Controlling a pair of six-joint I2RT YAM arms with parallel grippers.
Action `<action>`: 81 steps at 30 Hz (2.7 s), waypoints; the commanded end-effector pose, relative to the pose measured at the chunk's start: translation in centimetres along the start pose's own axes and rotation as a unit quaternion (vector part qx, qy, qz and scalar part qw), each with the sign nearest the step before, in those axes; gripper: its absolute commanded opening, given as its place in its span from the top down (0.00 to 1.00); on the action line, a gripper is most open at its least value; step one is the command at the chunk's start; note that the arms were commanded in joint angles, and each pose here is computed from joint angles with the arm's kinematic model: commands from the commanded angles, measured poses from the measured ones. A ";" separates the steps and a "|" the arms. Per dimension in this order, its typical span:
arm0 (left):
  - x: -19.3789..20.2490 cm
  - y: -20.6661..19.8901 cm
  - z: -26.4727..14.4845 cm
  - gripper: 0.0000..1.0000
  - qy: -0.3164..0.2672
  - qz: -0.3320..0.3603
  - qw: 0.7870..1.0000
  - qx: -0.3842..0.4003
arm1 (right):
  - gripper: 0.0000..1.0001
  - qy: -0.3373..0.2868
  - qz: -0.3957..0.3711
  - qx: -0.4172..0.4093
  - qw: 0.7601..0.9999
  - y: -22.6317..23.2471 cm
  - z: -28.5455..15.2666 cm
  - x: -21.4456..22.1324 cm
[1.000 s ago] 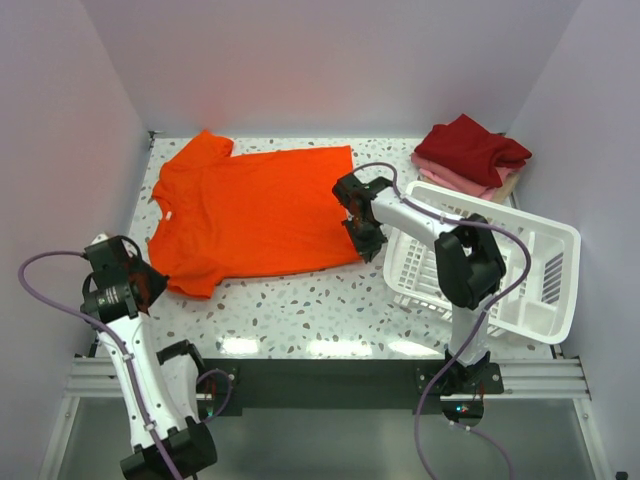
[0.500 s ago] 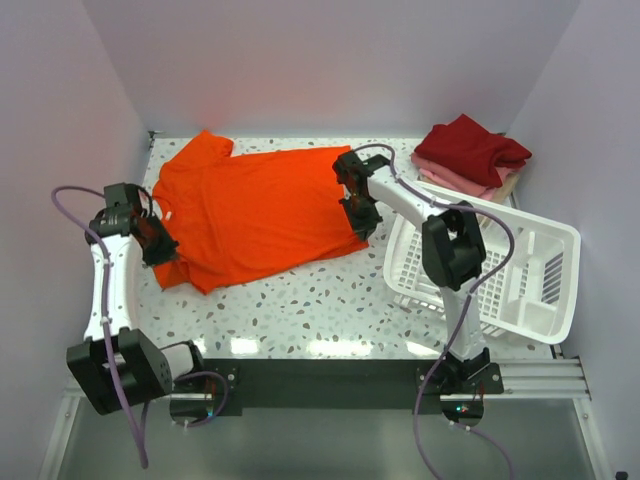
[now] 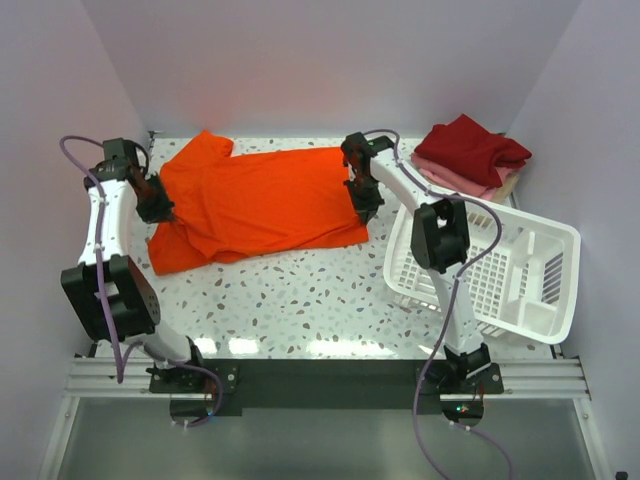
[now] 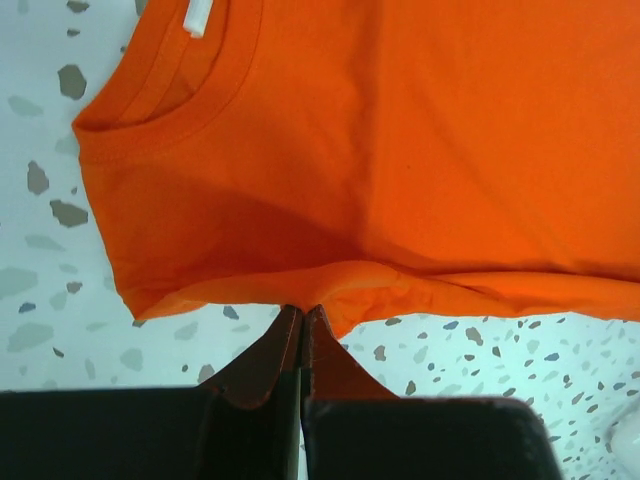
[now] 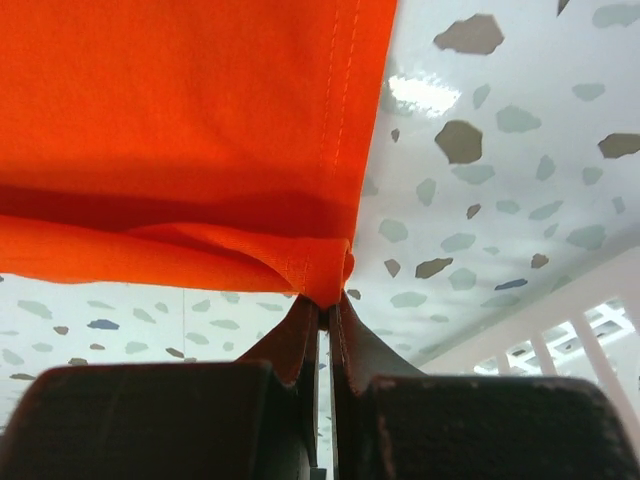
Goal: Fold and stack the t-shirts
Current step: Fold the tshirt
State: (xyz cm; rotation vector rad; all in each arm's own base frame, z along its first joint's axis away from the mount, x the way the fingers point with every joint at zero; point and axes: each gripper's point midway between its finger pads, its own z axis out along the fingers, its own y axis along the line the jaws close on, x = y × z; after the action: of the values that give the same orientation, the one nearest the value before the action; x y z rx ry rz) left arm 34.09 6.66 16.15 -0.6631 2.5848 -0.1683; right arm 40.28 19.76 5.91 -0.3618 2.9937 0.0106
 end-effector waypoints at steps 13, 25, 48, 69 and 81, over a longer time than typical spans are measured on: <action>-8.4 -4.3 4.0 1.00 -0.021 0.064 0.996 0.050 | 0.96 -0.043 0.049 -0.061 0.996 1.2 -0.6 -4.2; -12.3 -6.8 8.1 1.00 -0.037 0.071 0.996 0.041 | 0.95 -0.071 0.085 -0.076 0.991 1.1 -0.3 -6.3; -13.5 -5.0 6.0 0.10 -0.140 0.048 0.988 -0.041 | 0.22 -0.138 0.131 -0.121 0.974 0.0 -3.0 -9.9; 2.1 9.8 5.3 0.24 -0.061 -0.055 0.986 -0.148 | 0.29 -0.067 0.077 -0.083 0.991 -1.7 -1.0 -2.5; -0.3 11.2 7.1 0.37 -0.101 -0.074 0.981 -0.150 | 0.34 -0.060 0.078 -0.082 0.992 -1.7 -0.5 -1.5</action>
State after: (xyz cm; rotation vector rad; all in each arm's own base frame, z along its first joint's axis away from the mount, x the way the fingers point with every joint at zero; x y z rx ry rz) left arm 31.44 14.97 7.23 -0.9263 2.4499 0.2092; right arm 41.16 18.36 3.57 -0.1066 2.9905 0.2600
